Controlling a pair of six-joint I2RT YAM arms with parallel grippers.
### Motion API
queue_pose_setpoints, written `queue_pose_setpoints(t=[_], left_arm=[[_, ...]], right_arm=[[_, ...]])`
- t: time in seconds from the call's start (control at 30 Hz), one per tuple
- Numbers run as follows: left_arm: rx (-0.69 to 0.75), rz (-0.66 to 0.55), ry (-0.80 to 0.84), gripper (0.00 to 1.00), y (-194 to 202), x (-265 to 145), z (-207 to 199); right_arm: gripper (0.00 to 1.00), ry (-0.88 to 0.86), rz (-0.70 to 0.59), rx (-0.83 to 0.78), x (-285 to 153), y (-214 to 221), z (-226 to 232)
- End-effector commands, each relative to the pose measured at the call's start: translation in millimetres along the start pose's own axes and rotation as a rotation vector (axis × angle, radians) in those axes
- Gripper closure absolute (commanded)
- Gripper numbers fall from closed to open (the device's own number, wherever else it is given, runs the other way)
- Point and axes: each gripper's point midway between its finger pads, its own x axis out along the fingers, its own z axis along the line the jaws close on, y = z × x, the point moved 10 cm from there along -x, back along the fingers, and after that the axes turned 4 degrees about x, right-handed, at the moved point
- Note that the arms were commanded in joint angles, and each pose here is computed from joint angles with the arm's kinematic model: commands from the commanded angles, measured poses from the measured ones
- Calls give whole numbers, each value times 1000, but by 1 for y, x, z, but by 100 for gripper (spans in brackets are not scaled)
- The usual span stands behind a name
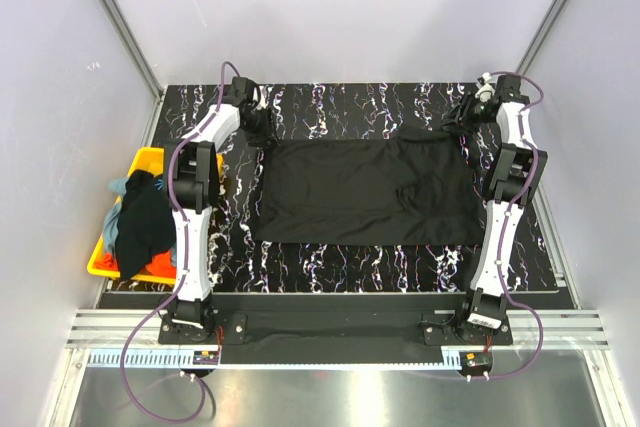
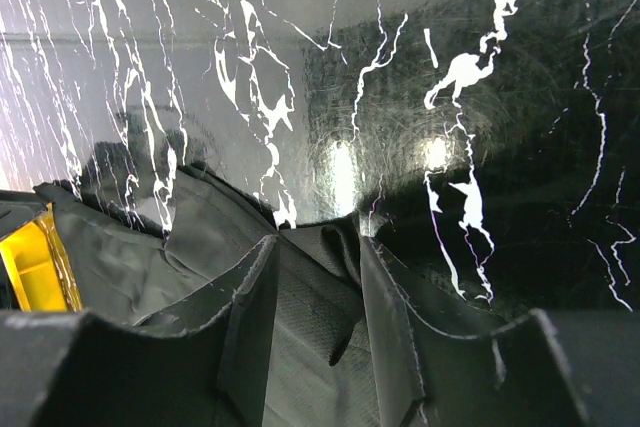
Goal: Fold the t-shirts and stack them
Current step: Fold the tshirt
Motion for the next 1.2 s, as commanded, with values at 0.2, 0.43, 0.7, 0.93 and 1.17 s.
queue_pose_setpoints(t=[0.2, 0.43, 0.7, 0.93, 1.17], left_arm=[[40, -28, 31, 83, -9, 0, -1], [26, -21, 32, 99, -8, 3, -1], [9, -22, 18, 100, -6, 0, -3], [6, -27, 24, 100, -8, -1, -4], [5, -33, 36, 100, -10, -3, -6]], right_arm=[[53, 66, 21, -46, 4, 4, 2], [55, 66, 31, -58, 18, 6, 4], [64, 55, 27, -65, 21, 5, 3], [61, 85, 41, -159, 15, 7, 4], [74, 136, 42, -173, 23, 9, 2]])
